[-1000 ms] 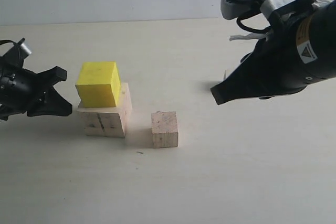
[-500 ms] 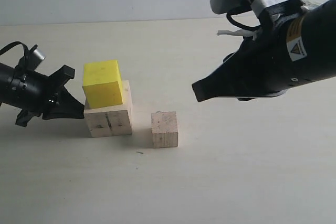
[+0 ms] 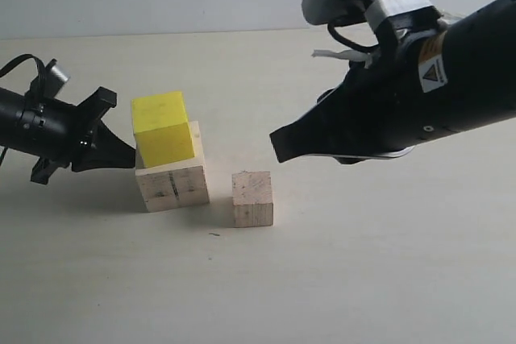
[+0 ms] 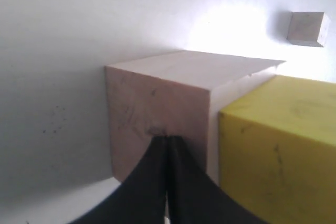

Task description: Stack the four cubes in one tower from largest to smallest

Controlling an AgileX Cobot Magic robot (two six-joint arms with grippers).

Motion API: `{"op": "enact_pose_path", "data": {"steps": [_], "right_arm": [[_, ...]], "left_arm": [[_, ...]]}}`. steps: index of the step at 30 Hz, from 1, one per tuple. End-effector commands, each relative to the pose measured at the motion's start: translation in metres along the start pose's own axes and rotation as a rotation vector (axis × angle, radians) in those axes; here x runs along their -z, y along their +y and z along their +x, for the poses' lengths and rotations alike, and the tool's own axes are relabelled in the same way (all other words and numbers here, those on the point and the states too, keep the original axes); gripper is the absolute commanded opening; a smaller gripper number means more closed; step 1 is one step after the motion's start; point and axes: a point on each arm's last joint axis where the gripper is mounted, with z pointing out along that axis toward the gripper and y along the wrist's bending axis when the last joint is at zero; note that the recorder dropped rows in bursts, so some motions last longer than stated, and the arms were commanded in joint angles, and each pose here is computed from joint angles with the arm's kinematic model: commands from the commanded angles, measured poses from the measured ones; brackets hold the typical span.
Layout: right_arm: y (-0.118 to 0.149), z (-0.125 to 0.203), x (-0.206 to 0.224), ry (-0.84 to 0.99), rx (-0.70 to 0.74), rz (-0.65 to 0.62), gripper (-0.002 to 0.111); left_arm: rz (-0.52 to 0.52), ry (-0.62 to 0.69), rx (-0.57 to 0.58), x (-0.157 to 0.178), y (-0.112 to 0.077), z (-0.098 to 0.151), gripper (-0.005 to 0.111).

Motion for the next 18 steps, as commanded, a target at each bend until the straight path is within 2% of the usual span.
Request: {"op": "enact_pose_path", "data": {"steps": [1,9,11,15,18], "right_arm": [[0.003,-0.001,-0.013,0.006,0.007,-0.034,0.015],[0.007,-0.004,-0.03,-0.006,-0.067,-0.071,0.016],[0.009,-0.009,-0.033,-0.012,-0.072,-0.074,0.023],[0.015,-0.027,-0.037,0.02,-0.068,-0.07,0.043],[0.022,-0.046,-0.039,0.033,-0.061,-0.07,0.05]], "left_arm": [[0.024,0.026,-0.018,-0.009,-0.004,-0.005,0.0],[0.038,0.058,-0.041,-0.024,-0.01,-0.01,0.0],[0.041,0.052,-0.048,-0.023,-0.012,-0.012,0.0],[0.044,0.026,-0.032,-0.023,-0.012,-0.015,0.0],[0.046,0.016,-0.025,-0.023,-0.012,-0.016,0.0]]}}
